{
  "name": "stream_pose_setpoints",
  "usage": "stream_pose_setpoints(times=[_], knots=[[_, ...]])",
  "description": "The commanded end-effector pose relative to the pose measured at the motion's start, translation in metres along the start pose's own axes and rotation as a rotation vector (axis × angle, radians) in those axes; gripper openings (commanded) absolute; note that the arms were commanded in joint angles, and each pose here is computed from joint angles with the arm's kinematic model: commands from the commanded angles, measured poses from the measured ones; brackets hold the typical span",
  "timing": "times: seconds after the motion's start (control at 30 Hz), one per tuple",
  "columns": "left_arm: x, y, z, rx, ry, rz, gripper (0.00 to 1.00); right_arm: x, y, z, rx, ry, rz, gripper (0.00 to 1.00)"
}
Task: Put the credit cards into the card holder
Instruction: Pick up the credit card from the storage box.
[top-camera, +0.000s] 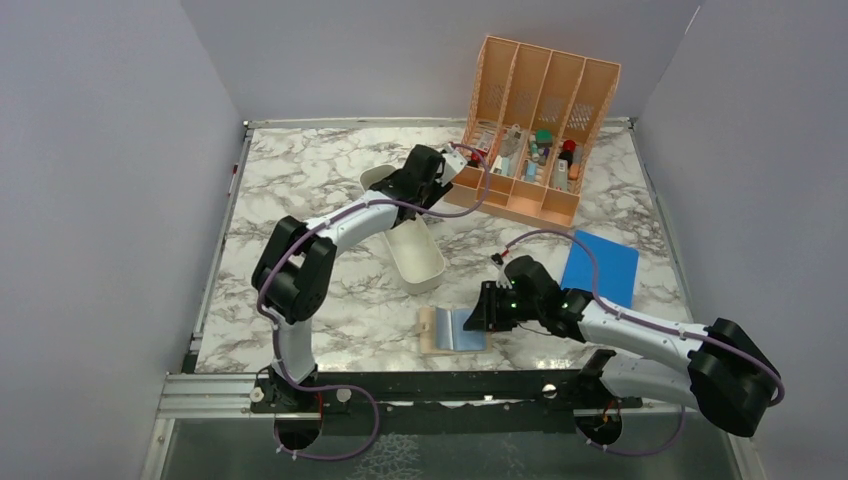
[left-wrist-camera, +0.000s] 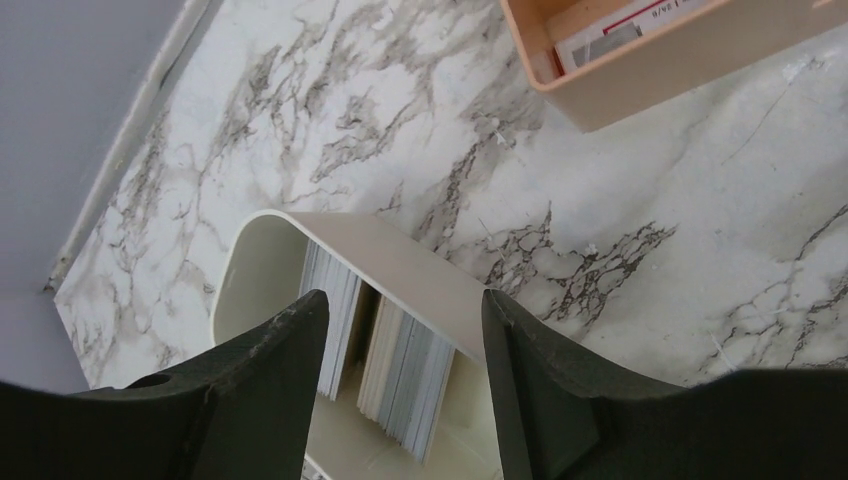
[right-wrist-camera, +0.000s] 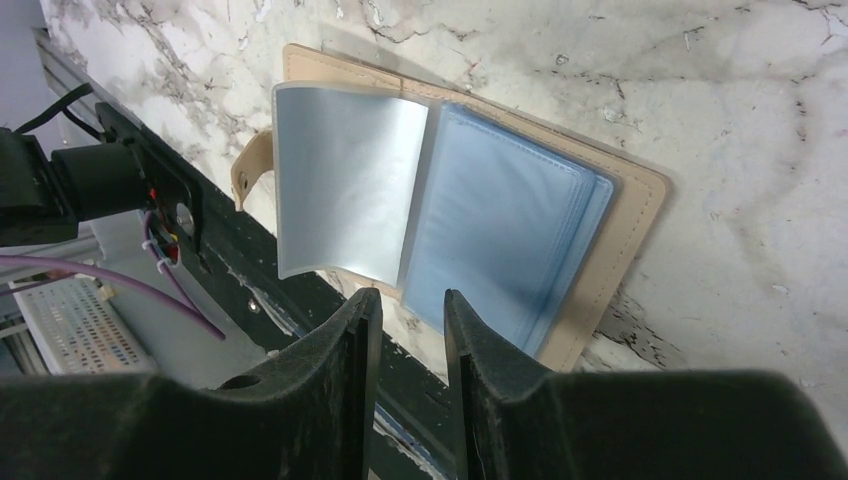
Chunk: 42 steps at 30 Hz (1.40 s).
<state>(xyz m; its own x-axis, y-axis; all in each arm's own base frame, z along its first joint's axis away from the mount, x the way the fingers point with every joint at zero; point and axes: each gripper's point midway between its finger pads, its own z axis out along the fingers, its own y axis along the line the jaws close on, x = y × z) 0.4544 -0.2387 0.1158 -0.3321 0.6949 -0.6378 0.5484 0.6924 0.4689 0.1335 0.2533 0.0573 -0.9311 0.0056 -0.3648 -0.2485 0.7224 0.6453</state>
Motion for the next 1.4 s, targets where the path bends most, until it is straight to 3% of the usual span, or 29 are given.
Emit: stream_pose_setpoints(times=[0.0, 0.23, 0.37, 0.53, 0.77, 0.93, 1.37], knots=[[-0.025, 0.029, -0.020, -0.049, -0.106, -0.018, 0.60, -0.010, 0.013, 0.000, -0.049, -0.029, -0.023, 0.35], [0.013, 0.026, -0.015, 0.071, 0.039, 0.007, 0.58, -0.007, 0.013, -0.002, -0.052, -0.022, -0.020, 0.35], [0.019, 0.027, -0.017, 0.130, 0.021, -0.006, 0.56, -0.007, 0.012, -0.005, -0.051, -0.031, -0.018, 0.35], [0.028, 0.024, -0.024, 0.159, 0.014, 0.036, 0.59, -0.007, 0.012, -0.007, -0.048, -0.032, -0.024, 0.35], [0.054, 0.020, -0.019, 0.133, 0.063, 0.068, 0.62, -0.009, 0.016, -0.007, -0.056, -0.028, -0.033, 0.35], [0.046, 0.018, -0.023, 0.139, 0.034, 0.046, 0.72, -0.010, 0.014, -0.009, -0.051, -0.043, -0.033, 0.35], [0.061, 0.024, 0.005, 0.050, 0.072, 0.099, 0.73, -0.011, 0.011, -0.011, -0.032, -0.055, -0.041, 0.35]])
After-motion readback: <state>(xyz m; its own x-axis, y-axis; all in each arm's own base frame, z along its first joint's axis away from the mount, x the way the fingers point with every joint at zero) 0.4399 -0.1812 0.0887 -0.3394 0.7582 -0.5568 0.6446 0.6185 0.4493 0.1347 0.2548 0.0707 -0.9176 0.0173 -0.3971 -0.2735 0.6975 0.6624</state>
